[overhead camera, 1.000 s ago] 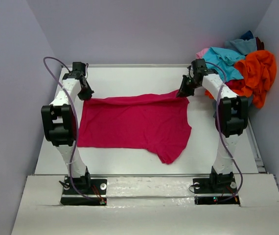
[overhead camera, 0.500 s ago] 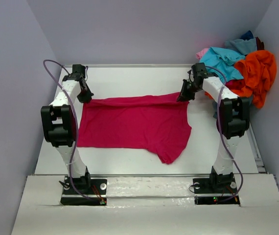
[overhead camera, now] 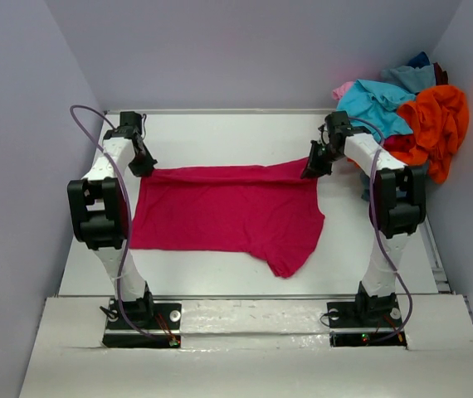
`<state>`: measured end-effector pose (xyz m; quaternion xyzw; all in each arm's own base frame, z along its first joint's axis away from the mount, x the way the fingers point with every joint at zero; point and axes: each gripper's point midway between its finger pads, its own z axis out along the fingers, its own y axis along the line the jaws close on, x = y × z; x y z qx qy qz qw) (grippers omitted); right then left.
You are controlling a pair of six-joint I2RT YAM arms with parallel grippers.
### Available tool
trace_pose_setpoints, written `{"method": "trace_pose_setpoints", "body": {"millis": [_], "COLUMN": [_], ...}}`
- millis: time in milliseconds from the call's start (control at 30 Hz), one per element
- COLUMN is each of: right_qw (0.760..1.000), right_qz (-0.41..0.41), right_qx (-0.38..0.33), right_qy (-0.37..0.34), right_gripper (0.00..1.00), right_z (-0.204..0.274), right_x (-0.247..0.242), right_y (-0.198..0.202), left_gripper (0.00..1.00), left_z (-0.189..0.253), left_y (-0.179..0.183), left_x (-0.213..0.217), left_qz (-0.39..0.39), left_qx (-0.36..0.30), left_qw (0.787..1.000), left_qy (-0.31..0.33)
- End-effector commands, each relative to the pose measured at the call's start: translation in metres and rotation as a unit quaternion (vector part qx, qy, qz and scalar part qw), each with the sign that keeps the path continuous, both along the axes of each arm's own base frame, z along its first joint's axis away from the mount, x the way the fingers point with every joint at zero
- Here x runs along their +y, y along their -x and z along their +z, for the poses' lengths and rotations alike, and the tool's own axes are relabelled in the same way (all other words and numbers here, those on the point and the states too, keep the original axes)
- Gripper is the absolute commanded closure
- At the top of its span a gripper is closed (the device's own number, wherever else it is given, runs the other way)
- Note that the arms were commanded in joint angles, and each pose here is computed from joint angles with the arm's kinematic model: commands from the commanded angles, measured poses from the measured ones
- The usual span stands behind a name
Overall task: Fold and stack the t-shirts
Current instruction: Fold the tshirt
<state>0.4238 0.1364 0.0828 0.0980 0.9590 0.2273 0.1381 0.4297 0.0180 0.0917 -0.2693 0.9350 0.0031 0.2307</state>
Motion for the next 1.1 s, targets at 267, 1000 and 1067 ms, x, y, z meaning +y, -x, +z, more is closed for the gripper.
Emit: {"method": "trace_pose_setpoints", "body": {"millis": [267, 1000, 1067], "right_qw": [1.000, 1.000, 1.000], "right_qz": [0.015, 0.019, 0.018], "right_qx": [-0.009, -0.003, -0.005], "right_qy": [0.004, 0.015, 0.014], "right_gripper": [0.92, 0.47, 0.47], "right_z": [0.012, 0.010, 0.010], "right_x": [0.002, 0.004, 0.004], "right_y": [0.014, 0.008, 0.007], "left_gripper": [0.81, 0.45, 0.46], "left_z": [0.004, 0.026, 0.025], "left_y": [0.008, 0.003, 0.006], "left_x": [-0.012, 0.011, 0.016], "left_qz": [-0.018, 0.022, 0.031], "left_qx": [-0.013, -0.033, -0.030], "left_qw": [0.999, 0.999, 0.999], "left_qy": [0.045, -0.001, -0.001]}}
